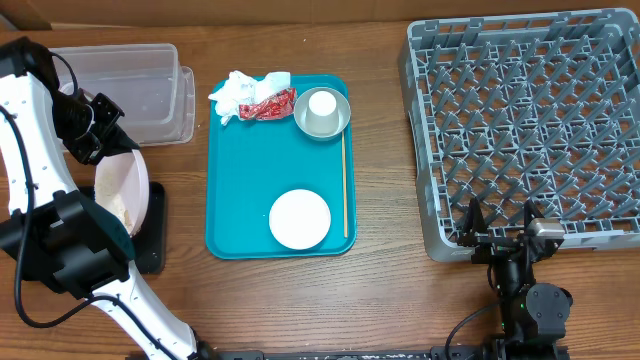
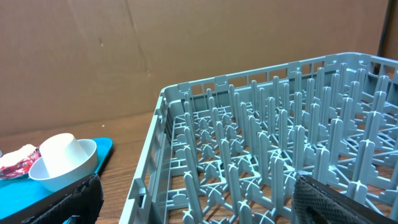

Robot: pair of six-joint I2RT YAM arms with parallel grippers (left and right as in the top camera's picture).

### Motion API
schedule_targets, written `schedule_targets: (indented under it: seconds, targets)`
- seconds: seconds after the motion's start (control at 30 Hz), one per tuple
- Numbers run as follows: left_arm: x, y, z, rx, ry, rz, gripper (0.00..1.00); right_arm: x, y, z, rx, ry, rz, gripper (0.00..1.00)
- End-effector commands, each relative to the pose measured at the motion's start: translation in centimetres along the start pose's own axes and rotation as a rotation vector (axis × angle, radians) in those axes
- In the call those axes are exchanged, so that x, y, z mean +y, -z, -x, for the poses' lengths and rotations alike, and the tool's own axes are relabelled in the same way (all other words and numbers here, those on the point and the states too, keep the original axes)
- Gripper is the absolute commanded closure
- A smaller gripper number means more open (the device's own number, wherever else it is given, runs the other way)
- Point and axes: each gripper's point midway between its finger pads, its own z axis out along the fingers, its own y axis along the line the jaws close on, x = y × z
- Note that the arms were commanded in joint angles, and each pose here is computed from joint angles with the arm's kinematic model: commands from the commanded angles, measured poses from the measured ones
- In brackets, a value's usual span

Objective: Sort waste into correct bins and load items into the dishwasher
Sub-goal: 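Lift the white plate and move it over the black tray, then tilt the plate to pour the rice onto the black tray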

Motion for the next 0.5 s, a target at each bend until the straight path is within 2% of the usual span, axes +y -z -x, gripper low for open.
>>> schedule_targets:
  seconds: [0.0, 0.47]
  targets:
    - [-0.3, 1.2, 0.3, -0.017, -0.025, -0.057, 0.95, -0.2, 0.0, -0.1, -0.009, 0.003, -0.009, 0.0]
    - [1.8, 3.6, 1.0, 0.028, 0.002, -0.308, 0.96, -0.2, 0.0, -0.1, -0.009, 0.003, -0.009, 0.0]
